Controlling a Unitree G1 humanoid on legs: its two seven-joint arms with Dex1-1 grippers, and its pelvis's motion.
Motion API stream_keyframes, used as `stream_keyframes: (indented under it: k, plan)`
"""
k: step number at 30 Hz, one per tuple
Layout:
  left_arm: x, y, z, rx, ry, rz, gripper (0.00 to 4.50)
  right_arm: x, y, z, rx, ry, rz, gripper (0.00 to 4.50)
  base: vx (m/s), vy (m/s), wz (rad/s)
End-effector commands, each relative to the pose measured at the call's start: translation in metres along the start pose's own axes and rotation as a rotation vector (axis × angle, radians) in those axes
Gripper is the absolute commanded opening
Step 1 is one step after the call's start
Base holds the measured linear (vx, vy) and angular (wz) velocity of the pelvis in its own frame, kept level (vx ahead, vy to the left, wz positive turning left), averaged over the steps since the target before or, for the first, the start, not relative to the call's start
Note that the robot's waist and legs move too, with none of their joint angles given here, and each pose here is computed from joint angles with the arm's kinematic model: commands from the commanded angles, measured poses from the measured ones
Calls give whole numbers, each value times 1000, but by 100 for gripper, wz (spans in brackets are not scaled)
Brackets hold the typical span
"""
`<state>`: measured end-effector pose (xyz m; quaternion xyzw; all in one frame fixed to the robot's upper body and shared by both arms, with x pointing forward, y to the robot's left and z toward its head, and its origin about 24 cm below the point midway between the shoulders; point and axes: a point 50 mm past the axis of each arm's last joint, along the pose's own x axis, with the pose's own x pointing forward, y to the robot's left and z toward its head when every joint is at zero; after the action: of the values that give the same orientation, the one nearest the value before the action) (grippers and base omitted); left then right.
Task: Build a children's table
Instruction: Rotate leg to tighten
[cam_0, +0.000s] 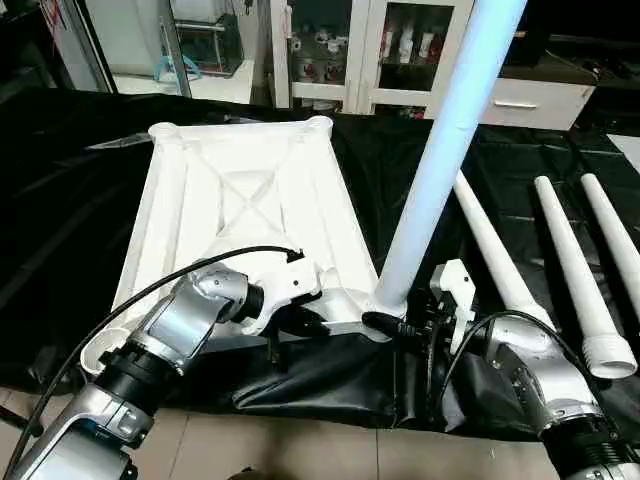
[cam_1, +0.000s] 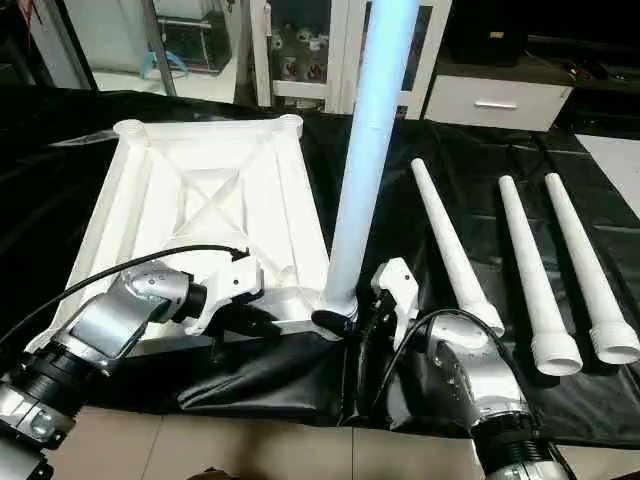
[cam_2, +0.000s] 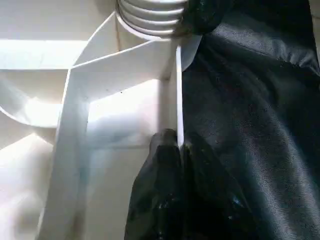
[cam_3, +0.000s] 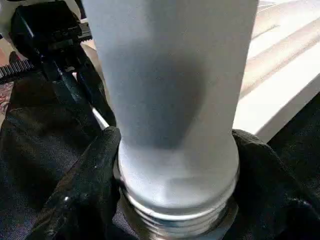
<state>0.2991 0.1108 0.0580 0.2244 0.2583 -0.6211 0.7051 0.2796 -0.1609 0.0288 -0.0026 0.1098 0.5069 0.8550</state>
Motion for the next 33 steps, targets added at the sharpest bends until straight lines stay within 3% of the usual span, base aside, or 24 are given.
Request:
stream_keyframes:
  k: [1, 5, 8, 12, 14, 19, 24, 29, 31, 32, 33]
  plan:
    - [10, -11, -10, -8, 65, -91, 0, -1, 2, 1, 10, -11, 22, 274, 0, 0, 0]
    - [10, -11, -10, -9, 63, -94, 0, 1, 2, 0, 28, -14, 3, 274, 0, 0, 0]
    - [12, -9, -8, -22, 46, -72, 0, 7, -7, -6, 41, 15, -127, 274, 0, 0, 0]
    - [20, 6, 0, -79, -18, 100, 0, 17, -24, -13, 52, 35, -391, 273, 0, 0, 0]
    - [28, 20, 9, -156, -60, 249, 0, 29, -32, -14, 126, 8, -593, 272, -62, 7, -4]
    - [46, 36, 30, -294, -108, 475, 0, 68, -32, -9, 245, -19, -853, 272, -24, 5, -3]
    - [55, 45, 43, -340, -157, 642, 0, 99, -22, 6, 251, -66, -883, 272, 0, 0, 0]
    - [56, 44, 41, -313, -140, 610, 0, 115, -12, 16, 210, -102, -782, 272, 0, 0, 0]
    - [56, 42, 38, -306, -125, 594, 0, 116, -10, 17, 233, -149, -741, 272, 0, 0, 0]
    - [56, 42, 38, -306, -125, 594, 0, 116, -10, 17, 234, -150, -741, 328, 0, 0, 0]
    - [56, 41, 36, -296, -124, 576, 0, 115, -11, 19, 209, -172, -732, 342, 0, 0, 0]
